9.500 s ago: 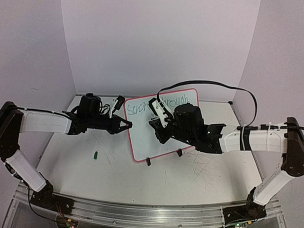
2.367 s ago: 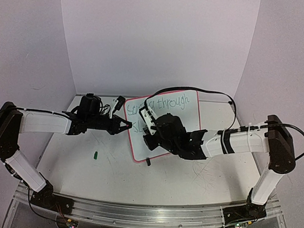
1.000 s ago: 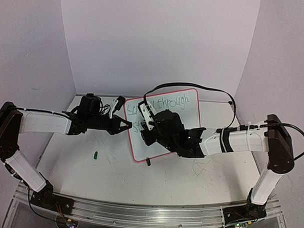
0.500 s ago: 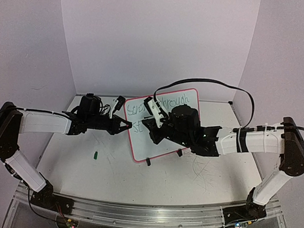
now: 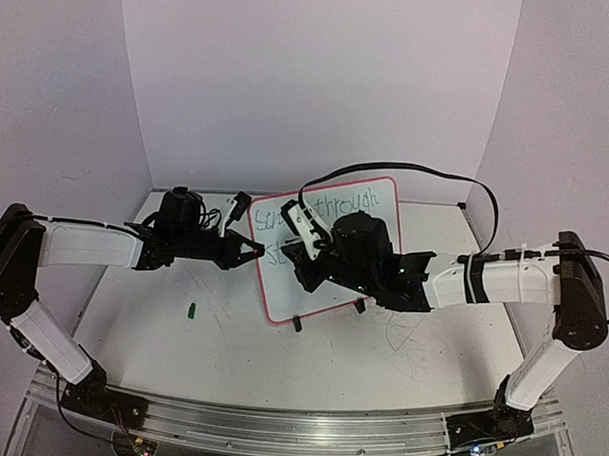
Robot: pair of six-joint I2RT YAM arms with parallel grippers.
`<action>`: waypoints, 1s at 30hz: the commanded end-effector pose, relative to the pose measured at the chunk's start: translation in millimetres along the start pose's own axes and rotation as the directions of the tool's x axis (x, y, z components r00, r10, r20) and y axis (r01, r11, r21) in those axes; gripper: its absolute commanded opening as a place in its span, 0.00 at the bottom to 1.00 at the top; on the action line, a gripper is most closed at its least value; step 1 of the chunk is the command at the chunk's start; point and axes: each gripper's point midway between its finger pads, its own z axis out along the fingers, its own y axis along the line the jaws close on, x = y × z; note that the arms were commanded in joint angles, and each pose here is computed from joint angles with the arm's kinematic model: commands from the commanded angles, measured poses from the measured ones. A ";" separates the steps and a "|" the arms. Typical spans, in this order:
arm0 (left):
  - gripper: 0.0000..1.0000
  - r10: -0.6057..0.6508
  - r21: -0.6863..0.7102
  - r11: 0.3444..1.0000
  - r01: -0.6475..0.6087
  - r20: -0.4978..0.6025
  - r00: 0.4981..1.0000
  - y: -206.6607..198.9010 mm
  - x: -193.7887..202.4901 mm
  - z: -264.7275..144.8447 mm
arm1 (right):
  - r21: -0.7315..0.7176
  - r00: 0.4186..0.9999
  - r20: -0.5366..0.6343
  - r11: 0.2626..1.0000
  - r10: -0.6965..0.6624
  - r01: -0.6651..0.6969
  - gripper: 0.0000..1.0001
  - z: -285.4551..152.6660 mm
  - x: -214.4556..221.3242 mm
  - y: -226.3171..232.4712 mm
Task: Write a sentence on the whiteboard
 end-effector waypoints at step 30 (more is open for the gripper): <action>0.00 0.055 -0.221 0.973 -0.061 -0.033 0.998 45.4 6.6 -5.1 | 0.129 1.000 0.030 0.992 -0.005 0.001 0.00 9.0 -10.7 -19.1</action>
